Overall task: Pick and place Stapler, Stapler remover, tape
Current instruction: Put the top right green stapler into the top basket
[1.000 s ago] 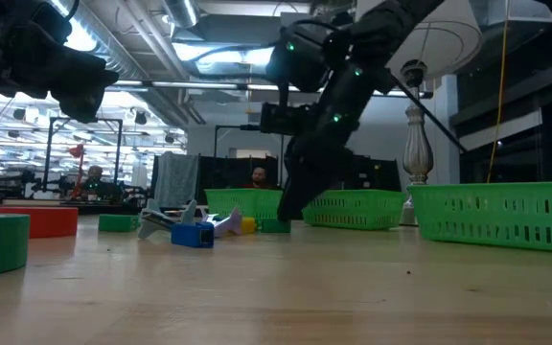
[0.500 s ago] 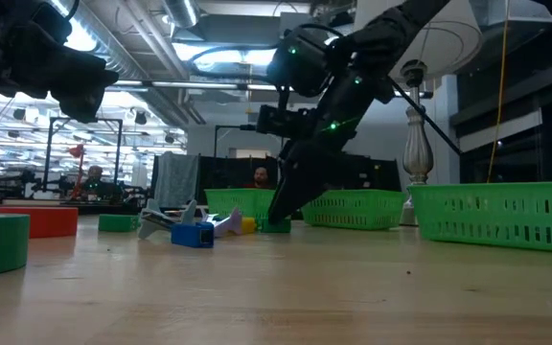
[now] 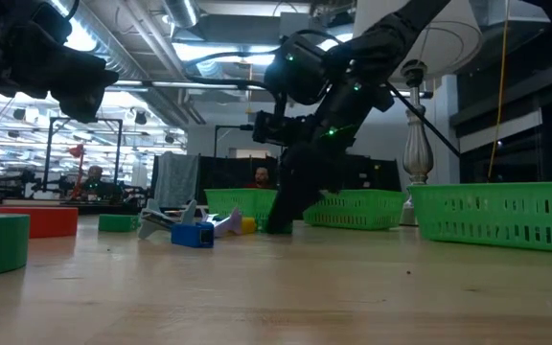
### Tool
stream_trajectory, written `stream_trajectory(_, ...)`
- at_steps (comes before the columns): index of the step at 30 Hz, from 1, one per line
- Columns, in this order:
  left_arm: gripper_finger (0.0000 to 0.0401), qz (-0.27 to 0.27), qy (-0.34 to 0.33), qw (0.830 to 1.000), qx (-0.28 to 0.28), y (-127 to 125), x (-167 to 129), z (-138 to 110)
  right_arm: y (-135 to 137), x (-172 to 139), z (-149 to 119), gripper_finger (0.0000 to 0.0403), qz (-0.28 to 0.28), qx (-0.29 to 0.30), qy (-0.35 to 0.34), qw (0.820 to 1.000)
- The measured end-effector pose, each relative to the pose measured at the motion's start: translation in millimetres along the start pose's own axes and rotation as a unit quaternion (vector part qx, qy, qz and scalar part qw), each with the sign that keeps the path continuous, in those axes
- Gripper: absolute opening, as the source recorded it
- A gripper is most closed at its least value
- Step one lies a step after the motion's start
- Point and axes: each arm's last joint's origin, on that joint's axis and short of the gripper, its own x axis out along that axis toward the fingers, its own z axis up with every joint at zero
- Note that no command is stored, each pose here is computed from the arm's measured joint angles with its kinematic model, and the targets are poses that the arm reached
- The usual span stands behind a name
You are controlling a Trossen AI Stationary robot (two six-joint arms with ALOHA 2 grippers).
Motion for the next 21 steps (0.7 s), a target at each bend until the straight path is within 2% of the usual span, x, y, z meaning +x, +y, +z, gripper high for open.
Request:
stream_trajectory(3,0.0107,0.0,0.0,1.0,0.0,0,0,0,0,0,1,0.0047,0.0,0.037,-0.003,0.999)
stream_trajectory(11,0.0107,0.0,0.0,1.0,0.0,0,0,0,5,-5,15,0.0046,0.055,0.146,-0.022,0.987)
stream_trajectory(16,0.0107,0.0,0.0,1.0,0.0,0,0,0,5,-17,41,0.0051,0.061,0.148,-0.06,0.985)
stream_trajectory(21,0.0107,0.0,0.0,1.0,0.0,0,0,0,-4,-38,78,0.0051,0.058,0.117,-0.124,0.984)
